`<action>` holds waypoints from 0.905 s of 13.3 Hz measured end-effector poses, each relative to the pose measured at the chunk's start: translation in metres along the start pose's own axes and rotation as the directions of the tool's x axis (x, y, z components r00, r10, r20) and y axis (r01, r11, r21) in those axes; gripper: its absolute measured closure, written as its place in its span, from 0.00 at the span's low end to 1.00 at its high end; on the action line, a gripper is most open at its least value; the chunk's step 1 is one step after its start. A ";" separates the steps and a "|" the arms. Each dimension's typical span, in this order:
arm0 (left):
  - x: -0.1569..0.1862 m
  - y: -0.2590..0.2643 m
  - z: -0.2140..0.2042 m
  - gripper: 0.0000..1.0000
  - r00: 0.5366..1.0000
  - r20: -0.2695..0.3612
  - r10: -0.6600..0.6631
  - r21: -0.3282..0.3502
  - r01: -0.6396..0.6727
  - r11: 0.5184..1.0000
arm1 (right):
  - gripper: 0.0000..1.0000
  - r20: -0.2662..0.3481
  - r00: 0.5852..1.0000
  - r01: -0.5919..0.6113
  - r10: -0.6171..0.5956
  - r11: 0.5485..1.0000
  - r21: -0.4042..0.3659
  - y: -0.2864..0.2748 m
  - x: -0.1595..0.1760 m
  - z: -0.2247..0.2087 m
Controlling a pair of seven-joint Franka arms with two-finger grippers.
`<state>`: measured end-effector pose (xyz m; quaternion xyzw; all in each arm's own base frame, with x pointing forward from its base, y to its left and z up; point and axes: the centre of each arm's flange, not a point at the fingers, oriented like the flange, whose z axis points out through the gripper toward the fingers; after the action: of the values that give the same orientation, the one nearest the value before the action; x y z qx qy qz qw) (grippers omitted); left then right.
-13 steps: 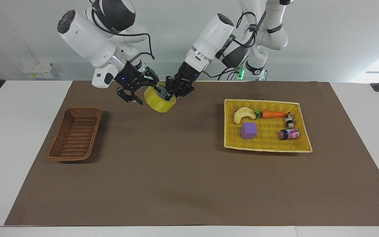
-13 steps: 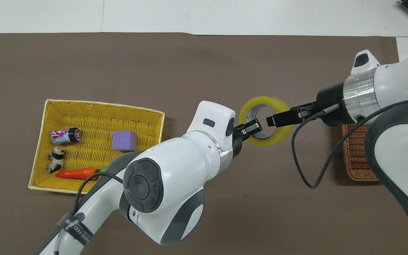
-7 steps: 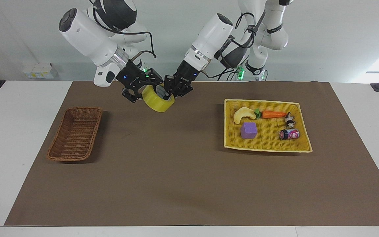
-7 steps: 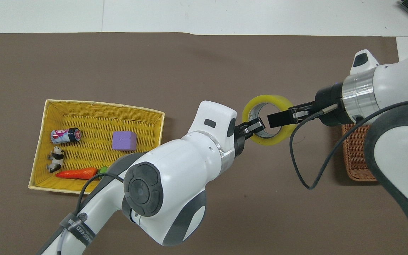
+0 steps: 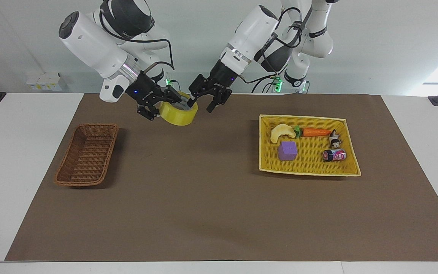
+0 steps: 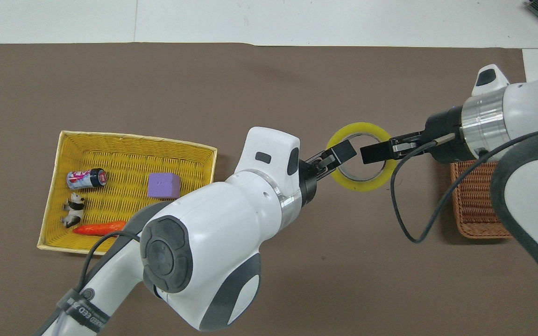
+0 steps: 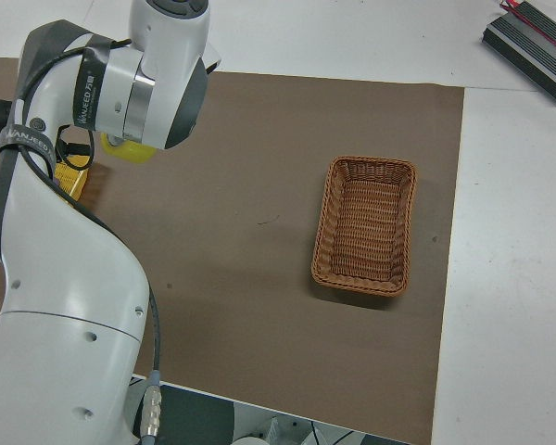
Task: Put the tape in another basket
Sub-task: 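Grasp the tape with the right gripper while the left gripper releases it, then lower the tape into the wicker basket while the left gripper withdraws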
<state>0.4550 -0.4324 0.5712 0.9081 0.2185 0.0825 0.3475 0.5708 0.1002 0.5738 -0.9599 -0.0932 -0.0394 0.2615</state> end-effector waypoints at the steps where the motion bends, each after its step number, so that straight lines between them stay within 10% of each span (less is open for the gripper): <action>1: 0.007 -0.003 -0.009 0.00 1.000 0.013 -0.023 0.017 0.022 1.000 | 0.99 -0.017 1.000 -0.023 0.024 1.000 0.017 0.012 0.000 -0.008; 6: 0.039 -0.021 -0.036 0.00 0.995 0.041 -0.087 0.104 0.082 0.991 | 0.99 -0.018 0.995 -0.097 0.099 0.992 0.076 0.089 -0.019 -0.052; 12: 0.157 -0.097 -0.075 0.00 0.998 0.026 0.049 0.240 -0.054 0.969 | 0.99 0.012 0.982 -0.187 0.186 0.980 0.071 0.244 -0.074 -0.083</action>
<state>0.5395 -0.2520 0.5623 0.9497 0.1997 0.0552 0.2348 0.5445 -0.1598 0.5149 -0.9545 -0.0049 -0.0091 0.2981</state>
